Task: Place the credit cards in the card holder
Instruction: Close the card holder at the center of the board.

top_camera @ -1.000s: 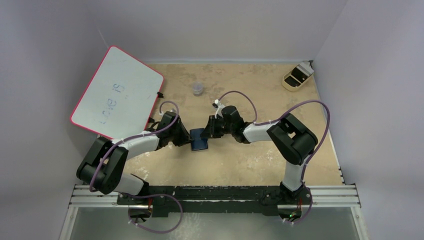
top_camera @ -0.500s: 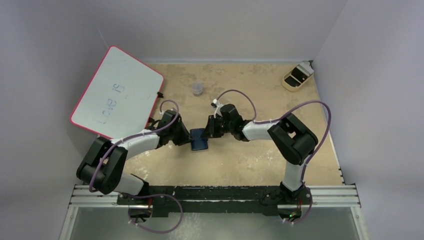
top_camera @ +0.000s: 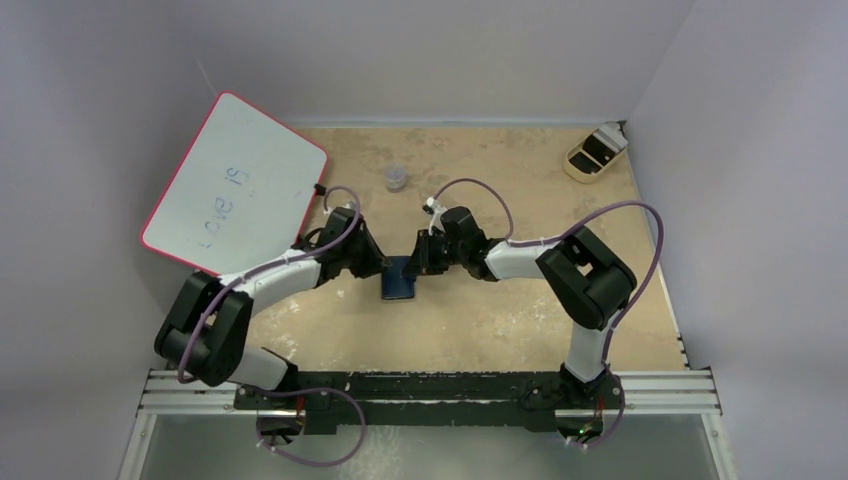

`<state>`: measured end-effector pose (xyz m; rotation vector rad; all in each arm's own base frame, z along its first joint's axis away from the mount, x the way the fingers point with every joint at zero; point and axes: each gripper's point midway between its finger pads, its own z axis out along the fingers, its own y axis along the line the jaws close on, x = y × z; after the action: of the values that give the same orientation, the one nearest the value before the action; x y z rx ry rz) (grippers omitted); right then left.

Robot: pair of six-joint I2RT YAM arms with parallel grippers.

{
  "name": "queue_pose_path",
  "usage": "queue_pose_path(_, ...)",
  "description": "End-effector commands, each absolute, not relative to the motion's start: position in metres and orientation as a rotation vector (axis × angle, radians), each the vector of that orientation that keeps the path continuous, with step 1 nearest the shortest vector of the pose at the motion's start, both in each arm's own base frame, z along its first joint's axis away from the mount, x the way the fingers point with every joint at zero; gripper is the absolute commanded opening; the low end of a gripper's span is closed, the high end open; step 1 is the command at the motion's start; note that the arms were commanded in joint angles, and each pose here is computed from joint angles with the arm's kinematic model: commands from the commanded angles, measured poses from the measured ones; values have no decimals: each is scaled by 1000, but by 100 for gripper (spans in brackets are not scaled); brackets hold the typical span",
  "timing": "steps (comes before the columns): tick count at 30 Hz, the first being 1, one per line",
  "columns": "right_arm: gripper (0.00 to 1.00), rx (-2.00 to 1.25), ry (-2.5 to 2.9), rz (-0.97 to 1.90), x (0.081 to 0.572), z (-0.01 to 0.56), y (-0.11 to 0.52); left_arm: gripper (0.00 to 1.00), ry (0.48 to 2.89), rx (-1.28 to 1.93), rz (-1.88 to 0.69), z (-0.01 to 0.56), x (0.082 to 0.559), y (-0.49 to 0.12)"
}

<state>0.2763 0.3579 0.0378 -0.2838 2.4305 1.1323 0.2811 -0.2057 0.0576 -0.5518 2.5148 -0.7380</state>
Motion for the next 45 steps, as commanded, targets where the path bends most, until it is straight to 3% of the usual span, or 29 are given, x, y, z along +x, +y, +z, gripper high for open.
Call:
queue_pose_path(1,18,-333,2418,1130,276,50,357,15,2485,-468,-800,60,296,-221)
queue_pose_path(28,20,-314,2371,1060,302,63,362,13,2547,-533,-693,22,288,-208)
queue_pose_path(45,19,-331,2416,1091,288,51,363,13,2537,-565,-710,20,285,-207)
